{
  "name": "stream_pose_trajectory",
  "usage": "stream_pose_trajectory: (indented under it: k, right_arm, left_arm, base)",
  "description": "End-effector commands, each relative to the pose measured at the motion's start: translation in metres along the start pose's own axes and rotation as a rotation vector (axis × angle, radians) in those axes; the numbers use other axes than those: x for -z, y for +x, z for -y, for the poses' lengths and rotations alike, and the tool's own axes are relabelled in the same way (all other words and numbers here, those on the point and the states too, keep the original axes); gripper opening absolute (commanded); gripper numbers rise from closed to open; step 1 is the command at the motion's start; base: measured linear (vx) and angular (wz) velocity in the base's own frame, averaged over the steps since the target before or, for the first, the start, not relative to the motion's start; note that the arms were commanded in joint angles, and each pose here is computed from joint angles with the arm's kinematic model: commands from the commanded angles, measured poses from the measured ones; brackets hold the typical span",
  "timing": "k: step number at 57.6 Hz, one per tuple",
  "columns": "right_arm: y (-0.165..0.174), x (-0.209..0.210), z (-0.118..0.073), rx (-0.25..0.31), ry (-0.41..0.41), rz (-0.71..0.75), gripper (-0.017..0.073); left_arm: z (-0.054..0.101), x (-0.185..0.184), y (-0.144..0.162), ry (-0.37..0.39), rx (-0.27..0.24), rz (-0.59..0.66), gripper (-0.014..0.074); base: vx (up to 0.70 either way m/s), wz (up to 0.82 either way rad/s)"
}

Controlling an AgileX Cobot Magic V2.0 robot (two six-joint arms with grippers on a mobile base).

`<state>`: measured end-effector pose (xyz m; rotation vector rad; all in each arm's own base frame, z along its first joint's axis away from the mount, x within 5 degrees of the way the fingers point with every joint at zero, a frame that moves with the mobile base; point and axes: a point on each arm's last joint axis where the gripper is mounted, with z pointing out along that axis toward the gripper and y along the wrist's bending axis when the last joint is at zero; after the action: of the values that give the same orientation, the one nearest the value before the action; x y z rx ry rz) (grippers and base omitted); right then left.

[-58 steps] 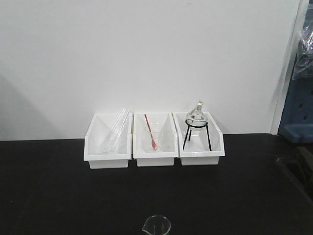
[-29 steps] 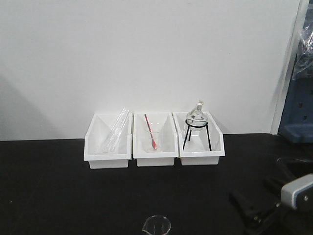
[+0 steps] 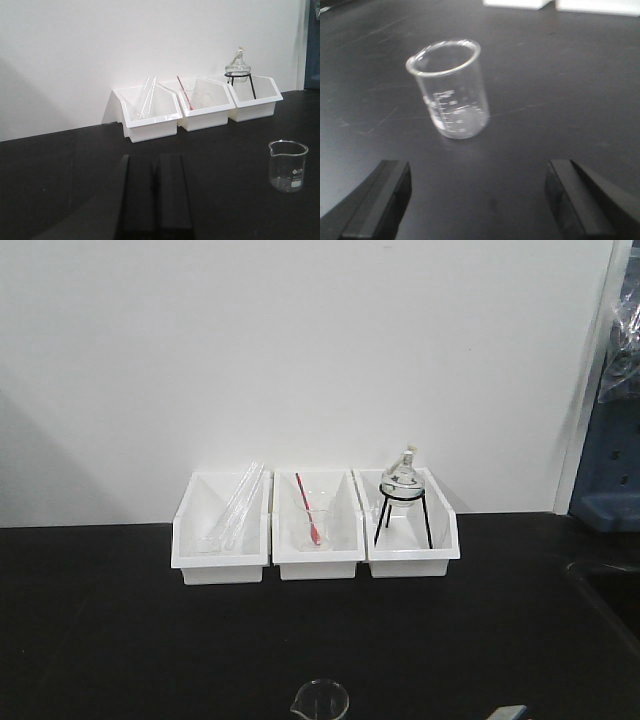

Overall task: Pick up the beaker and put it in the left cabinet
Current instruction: 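Move the right gripper down around the small clear glass beaker, then close the right gripper on the beaker and lift it off the bench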

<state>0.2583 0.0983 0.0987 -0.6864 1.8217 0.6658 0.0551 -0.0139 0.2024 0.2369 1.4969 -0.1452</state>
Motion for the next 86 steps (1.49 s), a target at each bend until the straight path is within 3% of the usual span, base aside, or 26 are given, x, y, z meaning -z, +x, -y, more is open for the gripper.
stream_pose_trajectory:
  k: [1, 7, 22, 52, 55, 61, 69, 71, 78, 86]
  right_arm:
    - [-0.036, -0.014, -0.007, 0.062, -0.092, 0.271, 0.0584]
    - [-0.041, -0.031, -0.011, 0.079, -0.124, 0.291, 0.0584]
    - [-0.047, -0.062, -0.004, 0.06, -0.071, 0.345, 0.0584]
    - [-0.044, -0.125, -0.002, 0.086, -0.123, 0.387, 0.0569]
    - [-0.044, -0.128, -0.002, 0.084, -0.121, 0.39, 0.0542]
    - [-0.045, -0.129, 0.0, 0.072, -0.098, 0.396, 0.0393]
    - [-0.046, -0.128, -0.004, 0.081, -0.124, 0.387, 0.0035]
    - [-0.047, -0.126, -0.005, 0.078, -0.136, 0.377, -0.0016]
    - [-0.063, -0.114, -0.01, 0.058, -0.129, 0.333, -0.0008]
    - [-0.097, -0.086, -0.014, 0.06, -0.04, 0.279, -0.0006]
  left_arm:
    - [0.0, 0.001, -0.003, -0.003, 0.012, 0.084, 0.0001]
    - [0.0, 0.001, -0.003, -0.003, 0.012, 0.084, 0.0001]
    - [0.0, 0.001, -0.003, -0.003, 0.012, 0.084, 0.0001]
    - [0.0, 0.001, -0.003, -0.003, 0.012, 0.084, 0.0001]
    - [0.0, 0.001, -0.003, -0.003, 0.012, 0.084, 0.0001]
    - [0.0, 0.001, -0.003, -0.003, 0.012, 0.084, 0.0001]
    - [0.0, 0.001, -0.003, -0.003, 0.012, 0.084, 0.0001]
    - [0.0, 0.001, -0.003, -0.003, 0.012, 0.084, 0.0001]
    - [0.0, 0.001, -0.003, -0.003, 0.012, 0.084, 0.0001]
    - [0.0, 0.001, -0.003, -0.003, 0.012, 0.084, 0.0001]
  base:
    - [0.0, 0.0]
    - [0.0, 0.0]
    - [0.0, 0.0]
    - [0.0, 0.0]
    - [0.0, 0.0]
    - [0.0, 0.0]
    - [0.0, 0.0]
    - [0.0, 0.0]
    - [0.0, 0.0]
    - [0.0, 0.0]
